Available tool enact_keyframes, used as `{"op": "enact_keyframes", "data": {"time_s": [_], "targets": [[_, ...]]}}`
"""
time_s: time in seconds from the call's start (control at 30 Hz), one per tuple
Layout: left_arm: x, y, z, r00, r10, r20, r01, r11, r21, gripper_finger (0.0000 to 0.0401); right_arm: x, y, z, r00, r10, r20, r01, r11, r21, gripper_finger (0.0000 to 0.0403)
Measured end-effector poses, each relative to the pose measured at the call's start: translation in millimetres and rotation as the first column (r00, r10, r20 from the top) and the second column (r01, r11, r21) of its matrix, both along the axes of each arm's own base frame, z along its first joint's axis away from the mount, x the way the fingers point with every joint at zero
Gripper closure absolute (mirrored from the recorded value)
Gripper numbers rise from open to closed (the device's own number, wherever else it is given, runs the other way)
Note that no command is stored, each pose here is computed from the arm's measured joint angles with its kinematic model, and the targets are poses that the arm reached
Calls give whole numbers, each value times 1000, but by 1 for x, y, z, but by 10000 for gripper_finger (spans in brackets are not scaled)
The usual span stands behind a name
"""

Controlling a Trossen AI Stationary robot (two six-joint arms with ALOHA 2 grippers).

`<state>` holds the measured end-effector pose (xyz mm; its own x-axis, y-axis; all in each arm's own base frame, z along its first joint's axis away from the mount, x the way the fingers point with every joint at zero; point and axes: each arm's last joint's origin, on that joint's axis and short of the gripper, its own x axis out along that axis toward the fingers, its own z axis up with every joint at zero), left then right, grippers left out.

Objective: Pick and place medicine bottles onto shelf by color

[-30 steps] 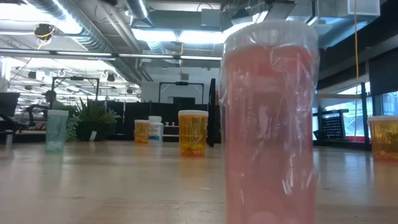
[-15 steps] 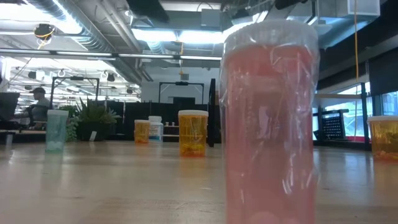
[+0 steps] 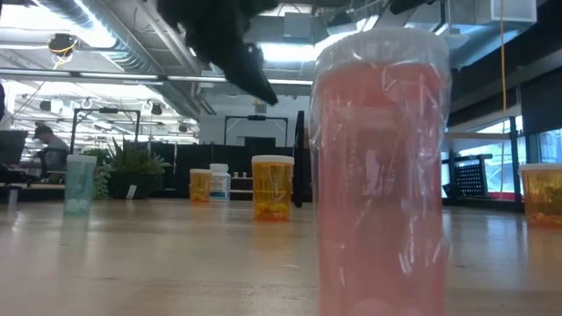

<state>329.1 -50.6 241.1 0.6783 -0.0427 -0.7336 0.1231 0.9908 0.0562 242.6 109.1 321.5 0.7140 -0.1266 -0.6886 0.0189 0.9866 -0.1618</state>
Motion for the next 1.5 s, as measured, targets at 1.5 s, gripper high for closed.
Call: {"op": "enact_keyframes", "data": {"time_s": [1.5], "targets": [[33,7,-77,987,43,-153,-40,999,21,115,0,0,0,1000,-5,1,5,1000,5,240]]}}
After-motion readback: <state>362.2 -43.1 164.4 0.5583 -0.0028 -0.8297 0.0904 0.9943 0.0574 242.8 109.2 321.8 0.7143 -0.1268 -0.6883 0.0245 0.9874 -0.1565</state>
